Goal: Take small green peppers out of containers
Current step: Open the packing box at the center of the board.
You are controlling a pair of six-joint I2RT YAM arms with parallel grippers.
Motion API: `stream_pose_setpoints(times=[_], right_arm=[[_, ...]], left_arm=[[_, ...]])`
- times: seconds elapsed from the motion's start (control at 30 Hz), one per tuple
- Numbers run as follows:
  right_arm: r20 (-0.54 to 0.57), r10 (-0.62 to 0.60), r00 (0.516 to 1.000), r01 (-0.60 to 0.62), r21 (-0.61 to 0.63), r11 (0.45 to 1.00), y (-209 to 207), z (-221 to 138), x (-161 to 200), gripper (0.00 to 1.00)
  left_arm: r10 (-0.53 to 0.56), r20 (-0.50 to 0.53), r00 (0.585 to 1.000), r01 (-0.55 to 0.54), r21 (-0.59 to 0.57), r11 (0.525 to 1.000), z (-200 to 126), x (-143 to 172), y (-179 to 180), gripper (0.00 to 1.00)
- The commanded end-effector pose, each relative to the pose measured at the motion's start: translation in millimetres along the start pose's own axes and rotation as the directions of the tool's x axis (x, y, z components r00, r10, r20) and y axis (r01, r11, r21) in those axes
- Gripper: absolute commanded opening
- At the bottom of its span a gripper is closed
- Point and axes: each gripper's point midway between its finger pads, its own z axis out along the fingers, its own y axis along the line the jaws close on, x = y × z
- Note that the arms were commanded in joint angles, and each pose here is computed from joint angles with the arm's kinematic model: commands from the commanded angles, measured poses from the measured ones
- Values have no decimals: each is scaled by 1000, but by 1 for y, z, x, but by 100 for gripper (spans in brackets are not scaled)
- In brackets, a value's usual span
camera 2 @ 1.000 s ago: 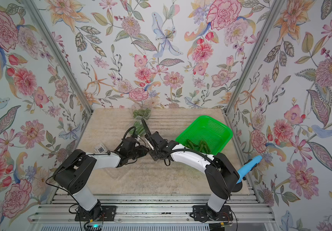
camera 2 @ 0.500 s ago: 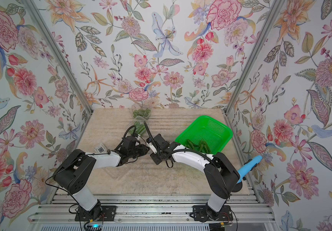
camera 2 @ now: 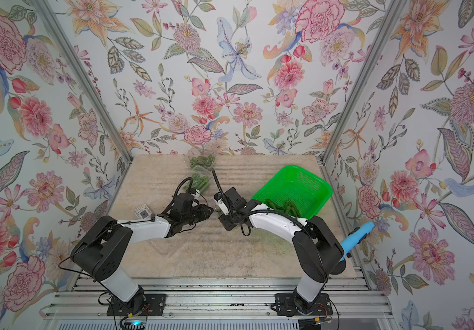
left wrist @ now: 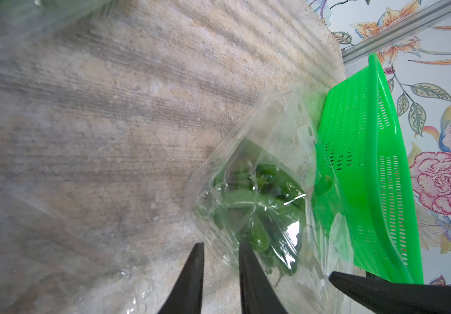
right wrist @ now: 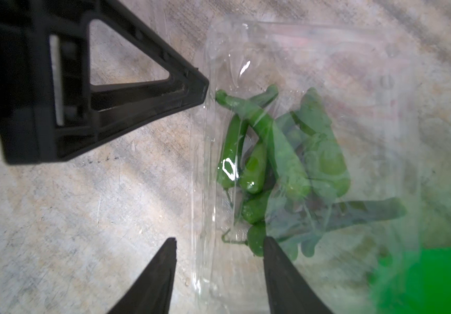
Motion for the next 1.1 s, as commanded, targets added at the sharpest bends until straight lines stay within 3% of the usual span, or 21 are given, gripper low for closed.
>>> stream_pose_setpoints(times=[0.0, 0.6, 0.8, 0.97, 1.07], right_arm=[[26, -27, 999, 26, 10, 1000, -3, -5, -13, 56], [-3, -153, 988, 152, 133, 979, 1, -2, -13, 67], [-34, -198, 980, 200, 248, 948, -12, 1, -16, 67], [-67, -239, 969, 244, 417, 875, -33, -4, -25, 65], [-65, -250, 966, 251, 451, 856, -40, -6, -32, 61]], left_arm=[[-16, 84, 996, 12, 51, 999, -15, -23, -17, 26], [-43, 130, 991, 35, 67, 997, -35, -24, -15, 27], [-49, 150, 988, 41, 57, 998, -45, -23, -10, 27], [-50, 134, 990, 45, 47, 998, -45, -17, -6, 28], [-56, 130, 990, 50, 49, 998, -44, -14, -4, 28]])
